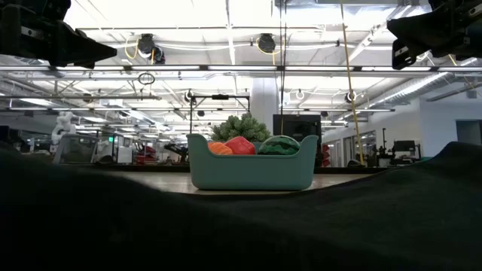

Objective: Pick and placing Produce into tupperware
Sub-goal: Return to Home Position

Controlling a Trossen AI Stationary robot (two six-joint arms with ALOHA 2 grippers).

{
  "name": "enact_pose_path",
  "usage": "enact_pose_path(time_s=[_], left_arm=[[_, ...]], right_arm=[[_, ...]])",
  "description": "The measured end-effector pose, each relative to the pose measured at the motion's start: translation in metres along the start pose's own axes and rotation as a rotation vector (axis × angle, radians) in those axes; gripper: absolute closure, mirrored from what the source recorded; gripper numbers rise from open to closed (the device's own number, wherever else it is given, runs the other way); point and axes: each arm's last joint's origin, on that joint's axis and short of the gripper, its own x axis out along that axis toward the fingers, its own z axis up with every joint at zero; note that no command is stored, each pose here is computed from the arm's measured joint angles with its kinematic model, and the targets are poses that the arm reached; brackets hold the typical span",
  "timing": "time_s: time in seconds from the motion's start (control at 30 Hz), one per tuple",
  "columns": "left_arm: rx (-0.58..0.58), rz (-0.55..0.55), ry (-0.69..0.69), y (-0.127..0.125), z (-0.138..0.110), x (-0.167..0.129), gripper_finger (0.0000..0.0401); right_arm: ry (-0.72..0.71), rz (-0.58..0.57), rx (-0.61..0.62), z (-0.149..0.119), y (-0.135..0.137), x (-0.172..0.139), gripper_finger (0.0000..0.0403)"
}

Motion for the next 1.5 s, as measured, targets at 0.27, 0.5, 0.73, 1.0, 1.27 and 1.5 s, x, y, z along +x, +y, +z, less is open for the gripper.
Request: enact_pose_path(time_s=[0.27, 0.5, 0.73, 1.0, 1.27, 1.5], left_arm=[[0.000, 0.000, 0.000, 0.0000, 0.0000, 0.0000, 0.0380], [0.000, 0.000, 0.000, 0.0000, 0.0000, 0.0000, 0.0380], [0.000, 0.000, 0.000, 0.0000, 0.0000, 0.0000, 0.0380], [0.000, 0.000, 0.000, 0.0000, 0.0000, 0.0000, 0.0380], [0.000, 0.000, 0.000, 0.0000, 0.0001, 0.0000, 0.0380], [0.000, 0.000, 0.000, 0.0000, 0.0001, 0.0000, 0.0380]], right_arm=[[0.000, 0.000, 0.000, 0.0000, 0.0000, 0.0000, 0.0403], [0.000, 0.000, 0.000, 0.0000, 0.0000, 0.0000, 0.0403], [0.000, 0.000, 0.000, 0.0000, 0.0000, 0.0000, 0.0403], [0.000, 0.000, 0.000, 0.0000, 0.0000, 0.0000, 0.0403], [0.000, 0.000, 0.000, 0.0000, 0.0000, 0.0000, 0.0403], [0.000, 0.000, 0.000, 0.0000, 0.0000, 0.0000, 0.0403]])
